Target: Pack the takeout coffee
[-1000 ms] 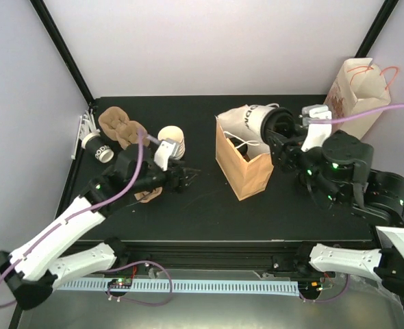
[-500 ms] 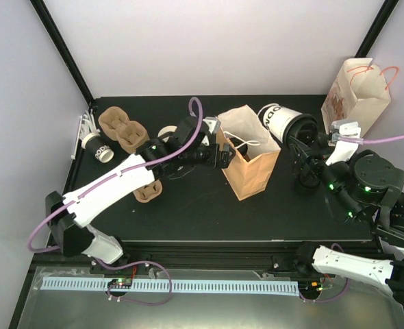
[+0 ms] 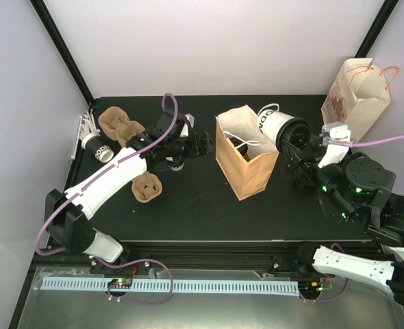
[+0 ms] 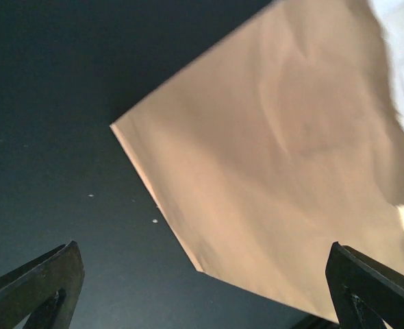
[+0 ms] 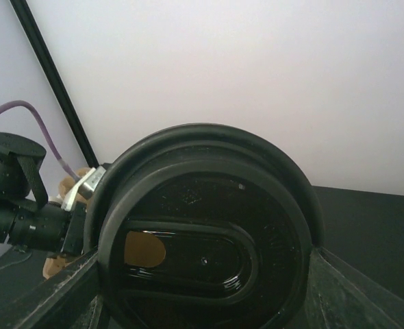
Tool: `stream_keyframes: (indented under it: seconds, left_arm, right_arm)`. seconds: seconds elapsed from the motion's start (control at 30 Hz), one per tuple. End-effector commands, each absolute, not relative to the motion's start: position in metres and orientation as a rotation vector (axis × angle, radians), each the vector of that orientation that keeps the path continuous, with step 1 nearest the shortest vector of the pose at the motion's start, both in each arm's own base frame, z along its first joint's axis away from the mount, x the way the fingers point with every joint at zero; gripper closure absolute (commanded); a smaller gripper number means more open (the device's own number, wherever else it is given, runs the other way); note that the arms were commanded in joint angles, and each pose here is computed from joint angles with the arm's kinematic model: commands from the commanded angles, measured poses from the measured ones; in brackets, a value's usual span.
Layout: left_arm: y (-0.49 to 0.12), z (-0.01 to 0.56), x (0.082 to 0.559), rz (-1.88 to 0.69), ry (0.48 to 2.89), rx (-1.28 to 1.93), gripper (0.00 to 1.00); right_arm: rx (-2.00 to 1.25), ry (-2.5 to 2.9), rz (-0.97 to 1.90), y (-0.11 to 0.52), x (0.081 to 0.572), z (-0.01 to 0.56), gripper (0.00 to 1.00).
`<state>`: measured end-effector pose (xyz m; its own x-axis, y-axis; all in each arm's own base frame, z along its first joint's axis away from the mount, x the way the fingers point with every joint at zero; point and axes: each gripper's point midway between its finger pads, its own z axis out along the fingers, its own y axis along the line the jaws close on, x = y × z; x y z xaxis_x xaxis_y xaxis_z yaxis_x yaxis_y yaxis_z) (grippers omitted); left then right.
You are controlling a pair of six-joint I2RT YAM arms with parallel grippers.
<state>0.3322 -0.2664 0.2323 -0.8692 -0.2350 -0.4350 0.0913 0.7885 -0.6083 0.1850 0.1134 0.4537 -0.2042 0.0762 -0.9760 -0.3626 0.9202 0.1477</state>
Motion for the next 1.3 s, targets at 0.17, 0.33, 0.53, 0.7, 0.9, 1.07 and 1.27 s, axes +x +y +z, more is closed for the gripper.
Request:
stream_keyframes:
  seconds: [0.17, 0.33, 0.53, 0.7, 0.9, 1.07, 1.27]
  left_arm:
    - [-0.294, 0.276, 0.319, -0.905, 2.403, -0.024, 0.01]
    - [-0.313, 0.278, 0.317, -0.872, 2.399, -0.046, 0.01]
    - [-0.326, 0.256, 0.318, -0.795, 2.471, -0.098, 0.01]
    - [-0.333, 0.232, 0.317, -0.702, 2.565, -0.134, 0.04]
    - [-0.334, 0.222, 0.313, -0.644, 2.602, -0.128, 0.18]
    - [-0.328, 0.225, 0.313, -0.612, 2.589, -0.137, 0.35]
    - [-0.321, 0.238, 0.311, -0.608, 2.56, -0.136, 0.41]
  right_arm:
    - [-0.235, 1.69, 0.45, 0.122, 0.185, 0.464, 0.45]
    - [-0.238, 1.697, 0.44, 0.125, 0.187, 0.461, 0.45]
    - [-0.234, 1.704, 0.428, 0.123, 0.188, 0.456, 0.44]
    - [-0.239, 1.717, 0.41, 0.125, 0.19, 0.448, 0.45]
    - [-0.249, 1.741, 0.395, 0.13, 0.193, 0.439, 0.44]
    - [-0.264, 1.772, 0.369, 0.134, 0.196, 0.43, 0.44]
    - [-0.293, 1.861, 0.339, 0.146, 0.201, 0.415, 0.44]
